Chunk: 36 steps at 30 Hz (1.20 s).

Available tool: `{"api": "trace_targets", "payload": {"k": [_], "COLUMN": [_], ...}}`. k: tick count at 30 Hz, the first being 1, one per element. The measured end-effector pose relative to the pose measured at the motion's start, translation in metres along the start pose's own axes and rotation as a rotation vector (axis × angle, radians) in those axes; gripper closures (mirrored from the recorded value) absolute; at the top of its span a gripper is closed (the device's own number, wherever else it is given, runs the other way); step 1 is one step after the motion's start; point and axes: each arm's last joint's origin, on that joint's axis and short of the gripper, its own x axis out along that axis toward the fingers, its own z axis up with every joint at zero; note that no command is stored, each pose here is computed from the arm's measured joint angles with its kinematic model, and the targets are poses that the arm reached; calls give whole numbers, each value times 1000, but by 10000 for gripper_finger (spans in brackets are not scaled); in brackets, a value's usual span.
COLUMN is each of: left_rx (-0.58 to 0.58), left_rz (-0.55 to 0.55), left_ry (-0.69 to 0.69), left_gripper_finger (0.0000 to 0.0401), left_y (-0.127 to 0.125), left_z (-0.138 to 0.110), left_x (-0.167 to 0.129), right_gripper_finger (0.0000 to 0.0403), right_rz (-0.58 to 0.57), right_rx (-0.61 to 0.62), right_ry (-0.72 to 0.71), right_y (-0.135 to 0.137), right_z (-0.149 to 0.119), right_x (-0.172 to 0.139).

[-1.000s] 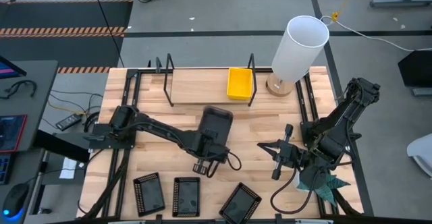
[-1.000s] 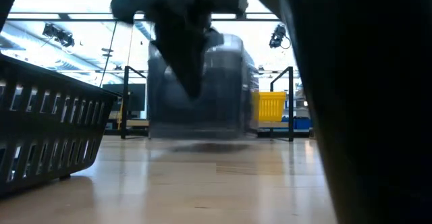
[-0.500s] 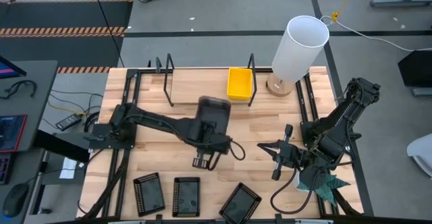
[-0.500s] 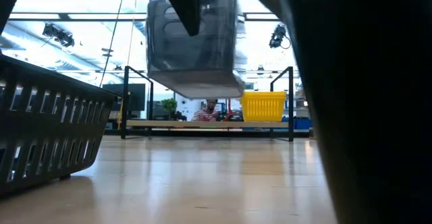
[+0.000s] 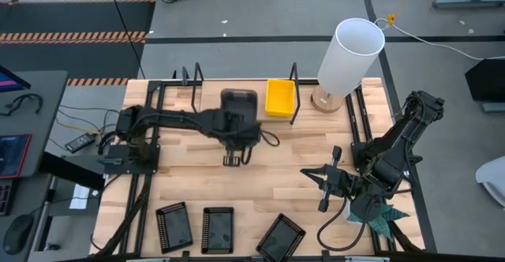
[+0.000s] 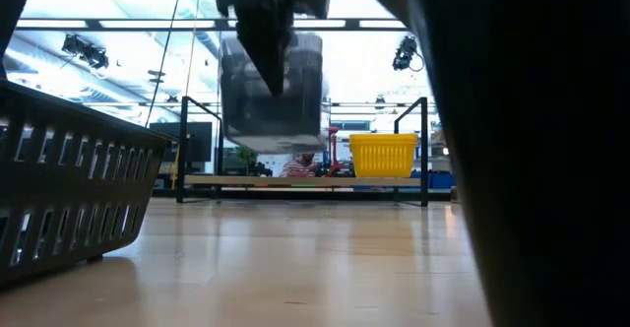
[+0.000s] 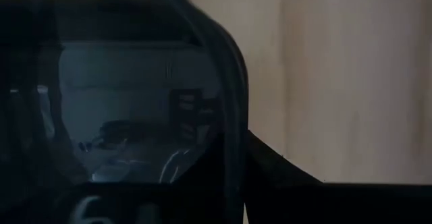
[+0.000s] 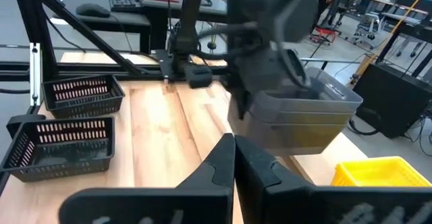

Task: Stack baskets on shelf by color
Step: Put the stacked black bins on the shelf

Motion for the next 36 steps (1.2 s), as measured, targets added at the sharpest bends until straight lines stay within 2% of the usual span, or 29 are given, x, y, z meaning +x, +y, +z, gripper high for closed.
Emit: {"api": "trace_targets", "payload": {"k": [13,19,25,30,36], "left_rx": [-7,-64,-117,-117,-98], "left_rz": [52,73,101,99,53], "left_ry": [-30,-120,-133,-107,-128], "left_gripper_finger": [386,386,386,386,386], "left_y": [82,113,132,135,134], "left_z": [-16,-18,-20,-16,-13], "left_x": [27,29,40,62,68], "right_gripper_finger": [394,394,394,394,394], "right_rz": [-1,-1,-1,1,1], "right_rx": [-5,-5,-8,-4,-5], "right_ry": [-2,-2,-2,-5,-4], "right_y": [0,0,0,0,0], "right_z": [1,1,1,2,2], "right_x": [1,1,1,1,1]}}
